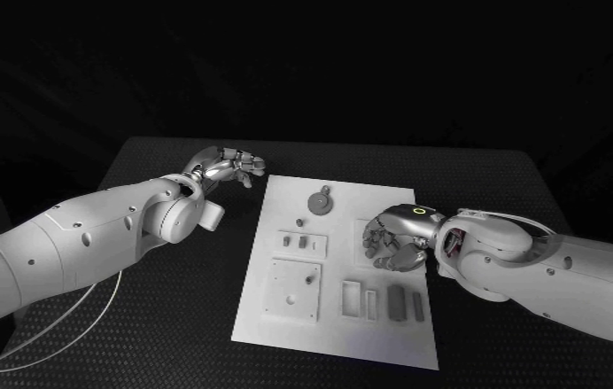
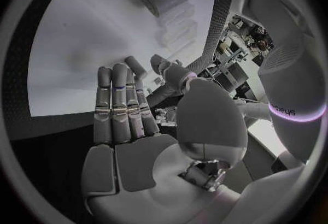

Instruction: Assemble the parts on the task board

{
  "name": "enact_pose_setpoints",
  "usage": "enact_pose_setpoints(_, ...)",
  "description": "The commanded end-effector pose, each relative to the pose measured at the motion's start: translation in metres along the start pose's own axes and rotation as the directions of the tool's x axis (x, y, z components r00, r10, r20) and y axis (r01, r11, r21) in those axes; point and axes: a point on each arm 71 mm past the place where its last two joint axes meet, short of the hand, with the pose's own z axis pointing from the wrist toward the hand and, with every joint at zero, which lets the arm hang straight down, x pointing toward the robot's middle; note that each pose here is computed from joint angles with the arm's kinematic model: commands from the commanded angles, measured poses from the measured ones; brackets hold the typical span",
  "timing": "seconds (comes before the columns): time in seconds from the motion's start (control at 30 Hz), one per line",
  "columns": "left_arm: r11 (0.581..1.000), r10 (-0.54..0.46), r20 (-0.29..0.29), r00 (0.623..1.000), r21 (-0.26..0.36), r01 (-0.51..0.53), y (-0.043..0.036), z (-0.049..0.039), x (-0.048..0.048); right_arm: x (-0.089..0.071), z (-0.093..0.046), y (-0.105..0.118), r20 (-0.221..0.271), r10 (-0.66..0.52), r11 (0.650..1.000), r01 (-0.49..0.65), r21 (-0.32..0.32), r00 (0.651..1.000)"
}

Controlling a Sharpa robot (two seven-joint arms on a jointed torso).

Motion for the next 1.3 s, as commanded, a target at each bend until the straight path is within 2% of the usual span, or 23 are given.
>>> enact_pose_setpoints(0.03, 1.0, -0.006, -0.009, 1.0, 0.011, 0.006, -0.0015, 0.0001, 0.0012, -0.001, 0.001, 0.001, 0.028, -0.045, 0.999, 0.045, -0.002, 0.999)
enact_pose_setpoints(0.63, 1.0, -0.006, -0.01, 1.0, 0.009, 0.006, -0.0012, -0.0002, 0.0006, 0.003, 0.011, 0.008, 0.047, -0.09, 0.996, 0.091, -0.012, 0.995)
enact_pose_setpoints(1.03, 1.0, -0.007, -0.013, 1.0, 0.008, 0.007, -0.0011, -0.0002, 0.0009, 0.006, 0.013, 0.01, 0.055, -0.124, 0.992, 0.125, -0.016, 0.991)
enact_pose_setpoints(1.3, 1.0, -0.006, -0.011, 1.0, 0.008, 0.006, -0.001, -0.0002, 0.0005, 0.004, 0.012, 0.011, 0.078, -0.154, 0.988, 0.156, -0.012, 0.985)
